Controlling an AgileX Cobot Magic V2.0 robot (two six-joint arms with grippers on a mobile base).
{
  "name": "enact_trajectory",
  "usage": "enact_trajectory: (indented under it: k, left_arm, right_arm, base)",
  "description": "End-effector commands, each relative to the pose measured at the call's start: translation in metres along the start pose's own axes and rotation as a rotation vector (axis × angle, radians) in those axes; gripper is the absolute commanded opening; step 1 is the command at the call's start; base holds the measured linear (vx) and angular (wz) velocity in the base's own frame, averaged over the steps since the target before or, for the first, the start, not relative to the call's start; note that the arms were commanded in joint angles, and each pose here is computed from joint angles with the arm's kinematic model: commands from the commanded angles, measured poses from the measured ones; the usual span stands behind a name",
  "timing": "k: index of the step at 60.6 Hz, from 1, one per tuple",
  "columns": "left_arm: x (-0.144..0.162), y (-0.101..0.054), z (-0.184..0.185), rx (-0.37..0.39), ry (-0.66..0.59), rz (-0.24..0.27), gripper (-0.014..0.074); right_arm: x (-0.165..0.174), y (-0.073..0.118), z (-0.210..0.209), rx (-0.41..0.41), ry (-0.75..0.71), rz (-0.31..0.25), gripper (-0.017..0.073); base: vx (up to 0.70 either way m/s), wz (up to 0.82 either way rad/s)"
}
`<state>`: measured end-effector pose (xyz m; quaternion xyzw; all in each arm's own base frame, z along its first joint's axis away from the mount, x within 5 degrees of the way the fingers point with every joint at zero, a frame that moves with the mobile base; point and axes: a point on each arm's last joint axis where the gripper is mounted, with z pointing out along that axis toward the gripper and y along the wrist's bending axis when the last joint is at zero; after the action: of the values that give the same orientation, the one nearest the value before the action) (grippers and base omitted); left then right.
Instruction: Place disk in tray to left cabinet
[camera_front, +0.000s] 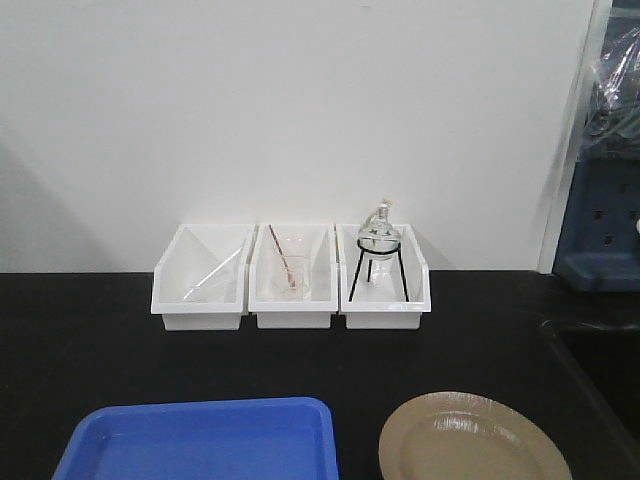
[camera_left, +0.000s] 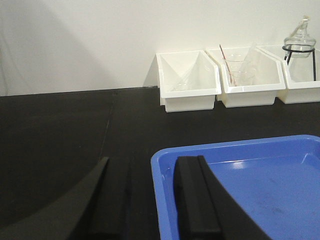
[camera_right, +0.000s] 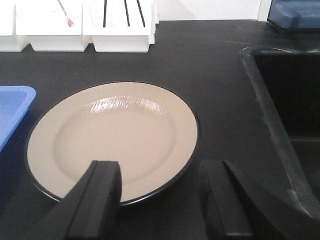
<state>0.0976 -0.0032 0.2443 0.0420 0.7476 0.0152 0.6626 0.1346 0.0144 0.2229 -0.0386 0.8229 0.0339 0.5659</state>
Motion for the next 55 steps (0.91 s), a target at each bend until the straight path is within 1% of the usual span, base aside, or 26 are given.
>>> enact_trajectory:
  k: [1, 8, 11, 16, 23, 29, 37, 42, 45, 48, 50, 52, 53, 54, 55]
  left_arm:
    - [-0.019, 0.001, 0.0, -0.004, -0.111, -0.006, 0.038]
    - [-0.019, 0.001, 0.0, -0.004, -0.111, -0.006, 0.038]
    - [-0.019, 0.001, 0.0, -0.004, -0.11, -0.006, 0.038]
    - [-0.019, 0.001, 0.0, -0.004, -0.11, -0.006, 0.038]
    - [-0.019, 0.001, 0.0, -0.004, -0.112, -0.006, 0.038]
    - [-0.019, 0.001, 0.0, -0.004, -0.112, -0.006, 0.038]
    - [-0.019, 0.001, 0.0, -0.004, -0.111, -0.006, 0.0382]
    - [-0.019, 0.001, 0.0, -0.004, -0.109, -0.006, 0.0382]
    - [-0.019, 0.001, 0.0, -0.004, -0.105, -0.006, 0.0382]
    - [-0.019, 0.001, 0.0, -0.004, -0.105, -0.006, 0.0382]
    - [-0.018, 0.001, 0.0, -0.003, -0.104, -0.005, 0.0382]
    - [-0.018, 0.001, 0.0, -0.003, -0.104, -0.005, 0.0382]
    - [-0.018, 0.001, 0.0, -0.003, -0.102, -0.005, 0.0382]
    - [-0.018, 0.001, 0.0, -0.003, -0.101, -0.005, 0.0382]
    - [-0.018, 0.001, 0.0, -0.003, -0.1, -0.005, 0.0382]
  right_arm:
    - [-0.021, 0.0, -0.001, 0.002, -0.129, 0.0, 0.0442]
    - [-0.021, 0.0, -0.001, 0.002, -0.126, 0.001, 0.0442]
    - [-0.021, 0.0, -0.001, 0.002, -0.123, 0.013, 0.0442]
    - [-0.019, -0.001, -0.001, 0.002, -0.109, 0.057, 0.0443]
    - [-0.014, -0.001, 0.0, 0.008, -0.053, 0.18, 0.0445]
    - [-0.013, -0.002, 0.003, 0.013, -0.027, 0.24, 0.0471]
    - [-0.019, -0.001, 0.012, 0.016, 0.016, 0.275, 0.053]
    - [-0.021, -0.001, 0.022, 0.021, 0.06, 0.282, 0.0568]
    - [-0.02, -0.001, 0.029, 0.025, 0.1, 0.299, 0.0586]
    - [-0.019, -0.001, 0.036, 0.031, 0.145, 0.348, 0.0601]
    - [-0.018, 0.0, 0.041, 0.038, 0.176, 0.403, 0.0603]
    - [-0.017, 0.0, 0.046, 0.047, 0.204, 0.472, 0.0603]
    - [-0.017, 0.0, 0.05, 0.055, 0.218, 0.52, 0.0603]
    - [-0.017, 0.0, 0.052, 0.059, 0.226, 0.549, 0.0601]
    - [-0.017, 0.0, 0.056, 0.067, 0.237, 0.591, 0.0601]
  base:
    - [0.0, 0.0]
    - [0.0, 0.0]
    - [0.0, 0.0]
    - [0.0, 0.0]
    - [0.0, 0.0]
    - [0.0, 0.0]
    - [0.0, 0.0]
    - [0.0, 0.0]
    - [0.0, 0.0]
    - [0.0, 0.0]
    - [0.0, 0.0]
    - [0.0, 0.0]
    - [0.0, 0.0]
    - [0.0, 0.0]
    - [0.0, 0.0]
